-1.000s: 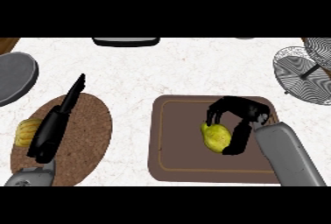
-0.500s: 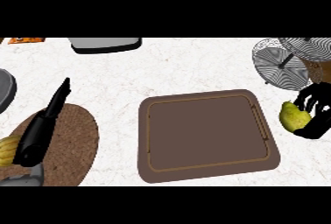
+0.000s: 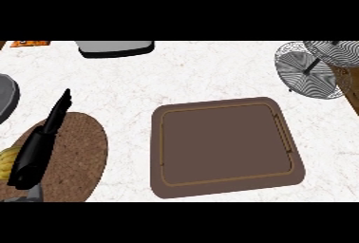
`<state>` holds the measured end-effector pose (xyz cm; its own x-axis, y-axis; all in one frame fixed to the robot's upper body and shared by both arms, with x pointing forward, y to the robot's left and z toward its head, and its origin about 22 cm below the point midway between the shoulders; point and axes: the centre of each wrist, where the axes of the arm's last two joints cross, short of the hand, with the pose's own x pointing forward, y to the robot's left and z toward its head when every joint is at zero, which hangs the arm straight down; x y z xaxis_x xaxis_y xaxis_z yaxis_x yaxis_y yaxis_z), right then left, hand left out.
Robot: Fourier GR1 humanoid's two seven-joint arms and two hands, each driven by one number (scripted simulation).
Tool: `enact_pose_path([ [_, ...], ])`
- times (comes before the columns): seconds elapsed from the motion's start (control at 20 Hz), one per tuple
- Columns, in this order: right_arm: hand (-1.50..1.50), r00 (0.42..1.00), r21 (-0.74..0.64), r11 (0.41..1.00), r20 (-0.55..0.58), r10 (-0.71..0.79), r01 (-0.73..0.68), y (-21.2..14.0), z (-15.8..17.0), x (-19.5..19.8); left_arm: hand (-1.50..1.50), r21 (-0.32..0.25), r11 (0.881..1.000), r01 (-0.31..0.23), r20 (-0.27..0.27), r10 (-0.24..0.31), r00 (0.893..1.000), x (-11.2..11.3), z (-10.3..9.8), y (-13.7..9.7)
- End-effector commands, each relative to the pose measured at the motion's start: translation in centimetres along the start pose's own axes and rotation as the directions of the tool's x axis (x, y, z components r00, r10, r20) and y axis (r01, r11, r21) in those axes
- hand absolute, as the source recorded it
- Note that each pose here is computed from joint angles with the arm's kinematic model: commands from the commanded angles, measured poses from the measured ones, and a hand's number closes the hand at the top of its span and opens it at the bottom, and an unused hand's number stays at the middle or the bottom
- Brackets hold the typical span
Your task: Pick the pear from the tray and place it in the tiered basket
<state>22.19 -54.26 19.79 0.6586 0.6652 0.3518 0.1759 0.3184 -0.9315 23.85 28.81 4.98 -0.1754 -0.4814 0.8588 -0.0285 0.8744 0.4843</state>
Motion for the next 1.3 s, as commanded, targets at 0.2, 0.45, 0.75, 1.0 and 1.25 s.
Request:
enact_pose_path([
  [0.2, 1.5, 0.986, -0.204, 0.974, 0.149, -0.07, 0.1, -10.6, 2.7, -5.5, 0.0, -0.073, 0.997, -0.008, 0.056, 0.012, 0.998, 1.1, -0.3, -1.2],
  [0.45, 1.5, 0.968, -0.234, 0.957, 0.219, -0.119, 0.171, -11.7, 3.9, -3.8, 0.0, -0.072, 0.997, -0.018, 0.045, 0.021, 0.999, 1.2, -0.7, -1.0],
  [0.75, 1.5, 0.95, -0.209, 0.95, 0.258, -0.174, 0.231, -13.8, 3.5, 2.6, 0.0, -0.103, 0.994, -0.034, 0.075, 0.042, 0.996, 1.0, -2.2, -3.1],
  [1.0, 1.5, 0.955, -0.208, 0.945, 0.211, -0.208, 0.252, -15.6, 2.1, 6.7, 0.0, -0.128, 0.991, -0.022, 0.091, 0.034, 0.995, 2.2, -3.8, -3.3],
  [1.25, 1.5, 0.951, -0.18, 0.948, 0.216, -0.222, 0.262, -12.8, 0.2, 10.7, 0.0, -0.119, 0.993, -0.017, 0.096, 0.028, 0.995, 3.3, -1.9, -4.2],
])
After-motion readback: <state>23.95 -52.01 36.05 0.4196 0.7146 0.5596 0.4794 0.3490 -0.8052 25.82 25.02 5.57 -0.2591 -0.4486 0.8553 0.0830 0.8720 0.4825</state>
